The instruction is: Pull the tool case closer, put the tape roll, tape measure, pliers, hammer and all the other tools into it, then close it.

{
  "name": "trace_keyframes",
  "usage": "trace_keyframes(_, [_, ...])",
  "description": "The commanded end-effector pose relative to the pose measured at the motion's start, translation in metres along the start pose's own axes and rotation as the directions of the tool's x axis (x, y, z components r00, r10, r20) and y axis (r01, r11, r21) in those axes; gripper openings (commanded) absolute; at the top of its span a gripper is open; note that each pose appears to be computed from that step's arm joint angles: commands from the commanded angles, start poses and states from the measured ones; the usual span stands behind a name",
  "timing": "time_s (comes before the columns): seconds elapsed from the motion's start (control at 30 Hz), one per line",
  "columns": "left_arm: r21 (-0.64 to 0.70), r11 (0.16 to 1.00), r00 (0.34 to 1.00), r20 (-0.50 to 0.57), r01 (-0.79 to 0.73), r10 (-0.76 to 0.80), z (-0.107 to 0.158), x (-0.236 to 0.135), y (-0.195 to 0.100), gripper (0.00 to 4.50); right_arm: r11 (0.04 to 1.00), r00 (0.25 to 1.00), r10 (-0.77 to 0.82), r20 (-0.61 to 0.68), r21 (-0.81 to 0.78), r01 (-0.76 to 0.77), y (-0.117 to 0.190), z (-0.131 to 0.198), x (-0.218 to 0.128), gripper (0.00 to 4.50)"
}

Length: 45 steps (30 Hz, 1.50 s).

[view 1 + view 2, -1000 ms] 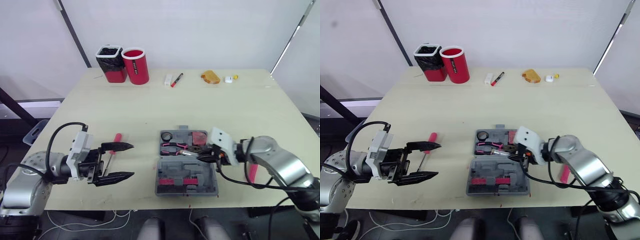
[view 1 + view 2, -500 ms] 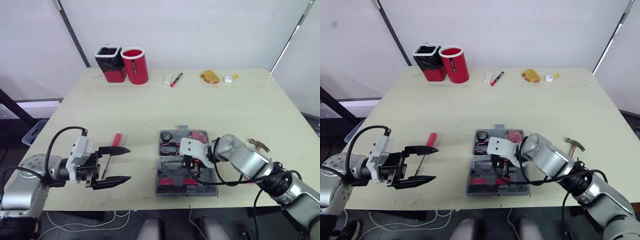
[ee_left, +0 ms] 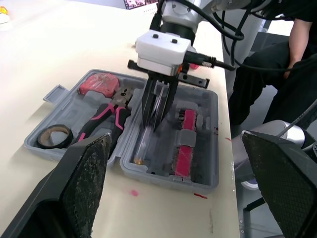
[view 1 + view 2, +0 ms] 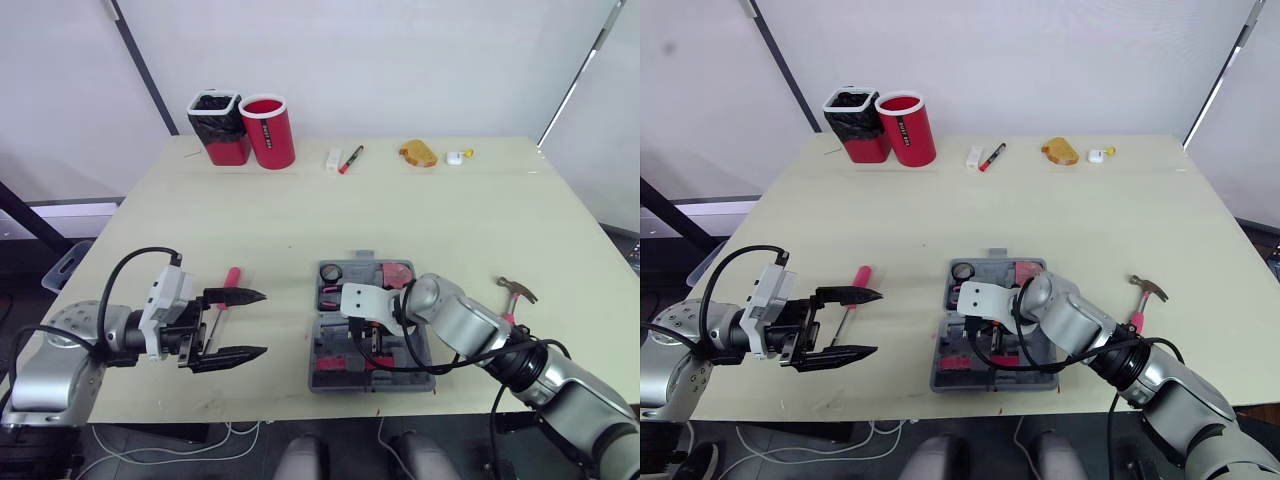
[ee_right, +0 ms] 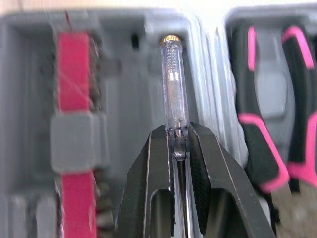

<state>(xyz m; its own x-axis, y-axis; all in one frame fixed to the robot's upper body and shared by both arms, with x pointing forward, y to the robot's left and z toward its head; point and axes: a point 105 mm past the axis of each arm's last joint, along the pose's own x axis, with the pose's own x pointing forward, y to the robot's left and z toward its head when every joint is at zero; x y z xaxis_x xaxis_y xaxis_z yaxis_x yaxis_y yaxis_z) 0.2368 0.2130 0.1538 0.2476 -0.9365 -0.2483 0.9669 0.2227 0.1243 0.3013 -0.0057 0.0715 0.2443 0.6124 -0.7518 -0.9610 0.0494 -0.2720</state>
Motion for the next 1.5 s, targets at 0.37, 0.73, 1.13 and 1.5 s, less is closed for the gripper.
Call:
trace_keyframes(0.37, [0.028, 1.0, 1.0, -0.004, 0.005, -0.004, 0.006, -0.001, 0.0, 4.5, 0.998, 0.998, -0.033, 0.054, -0.049, 0.035, -0.005, 0.01, -0.005, 1.91])
trace_keyframes(0.73, [0.027, 1.0, 1.0, -0.001, 0.008, -0.008, 0.006, 0.002, -0.002, 4.5, 0.993, 0.99, -0.09, 0.111, -0.066, 0.098, -0.012, 0.014, -0.02, 1.91])
trace_keyframes(1.13, [0.027, 1.0, 1.0, 0.008, 0.004, -0.004, 0.006, 0.003, 0.0, 4.5, 0.996, 0.947, -0.086, 0.311, 0.041, 0.077, -0.008, 0.006, -0.017, 0.14])
trace_keyframes(1.5, [0.024, 1.0, 1.0, 0.012, -0.003, 0.003, 0.007, 0.002, 0.0, 4.5, 0.989, 0.982, -0.068, 0.175, 0.14, 0.043, 0.0, -0.039, 0.014, 0.14])
